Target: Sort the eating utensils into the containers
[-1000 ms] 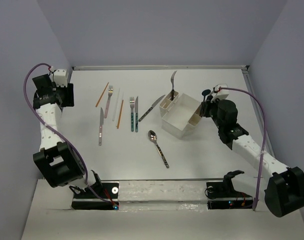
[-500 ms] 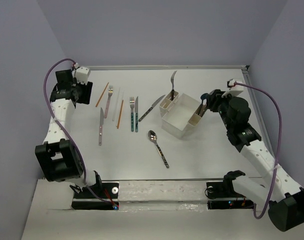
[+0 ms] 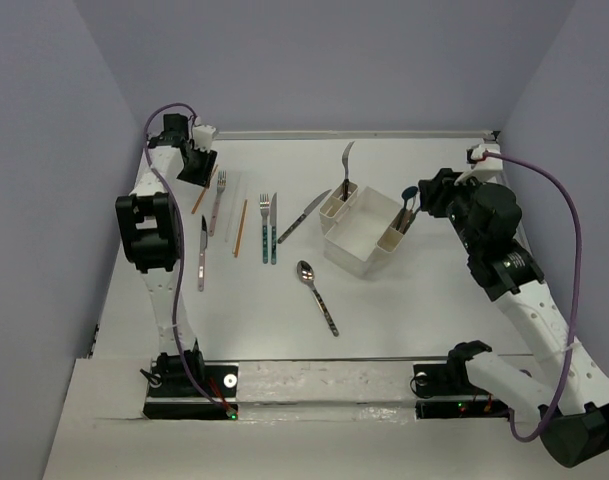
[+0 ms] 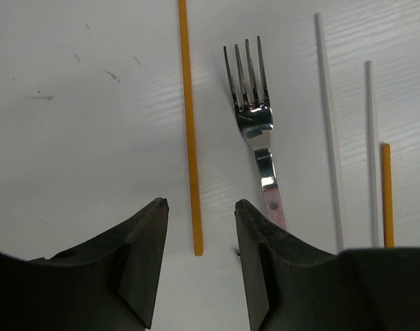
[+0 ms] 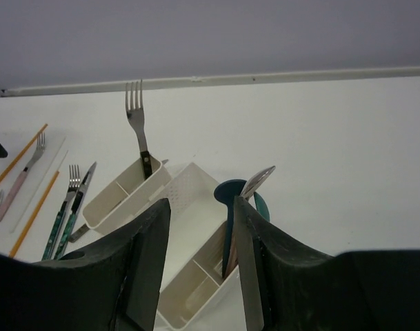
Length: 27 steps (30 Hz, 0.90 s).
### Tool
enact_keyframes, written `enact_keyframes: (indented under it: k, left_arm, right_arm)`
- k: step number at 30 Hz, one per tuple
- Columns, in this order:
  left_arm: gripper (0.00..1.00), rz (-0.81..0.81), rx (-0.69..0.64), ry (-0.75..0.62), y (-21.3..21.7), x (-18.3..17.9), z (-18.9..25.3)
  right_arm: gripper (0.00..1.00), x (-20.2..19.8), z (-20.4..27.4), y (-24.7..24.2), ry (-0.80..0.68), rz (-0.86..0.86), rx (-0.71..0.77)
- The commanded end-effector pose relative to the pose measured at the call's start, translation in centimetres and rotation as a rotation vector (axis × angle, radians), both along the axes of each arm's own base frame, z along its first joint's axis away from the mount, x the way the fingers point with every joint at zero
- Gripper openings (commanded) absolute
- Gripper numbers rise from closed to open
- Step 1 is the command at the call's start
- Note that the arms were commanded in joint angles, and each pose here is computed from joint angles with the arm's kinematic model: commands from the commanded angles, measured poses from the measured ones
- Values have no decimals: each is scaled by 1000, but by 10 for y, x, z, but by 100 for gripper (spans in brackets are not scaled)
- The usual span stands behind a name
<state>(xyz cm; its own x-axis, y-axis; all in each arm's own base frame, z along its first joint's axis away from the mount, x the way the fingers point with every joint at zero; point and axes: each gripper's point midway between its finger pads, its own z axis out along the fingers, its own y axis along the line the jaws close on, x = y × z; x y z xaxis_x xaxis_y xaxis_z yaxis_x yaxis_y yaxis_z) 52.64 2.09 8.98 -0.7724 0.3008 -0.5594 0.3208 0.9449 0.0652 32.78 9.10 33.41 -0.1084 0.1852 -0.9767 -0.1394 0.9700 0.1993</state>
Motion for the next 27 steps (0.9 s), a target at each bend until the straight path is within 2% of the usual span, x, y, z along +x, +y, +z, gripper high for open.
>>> enact_keyframes:
  k: [1, 7, 13, 16, 19, 20, 23, 27]
  left_arm:
    - [56, -27, -3, 28, -9, 9, 5]
    - [56, -2, 30, 77, -2, 23, -30]
    - [54, 27, 82, 169, 9, 15, -66]
    - [45, 31, 91, 239, 12, 4, -78]
    - [33, 47, 81, 248, 15, 3, -81]
    - [19, 50, 77, 250, 15, 2, -82]
    - [0, 52, 70, 247, 15, 2, -78]
    - [0, 47, 26, 229, 10, 2, -65]
  right_arm:
    - [48, -12, 9, -4, 18, -4, -11]
    - [47, -19, 4, -12, 34, -41, -15]
    - [47, -21, 6, -22, 34, -86, -32]
    - [47, -22, 10, -26, 22, -100, -39]
    - [47, -22, 12, -29, 15, -113, -53]
    - [47, -22, 15, -30, 9, -116, -55]
    - [47, -24, 19, -33, -4, -127, -63]
    - [47, -28, 24, -36, -21, -134, -73]
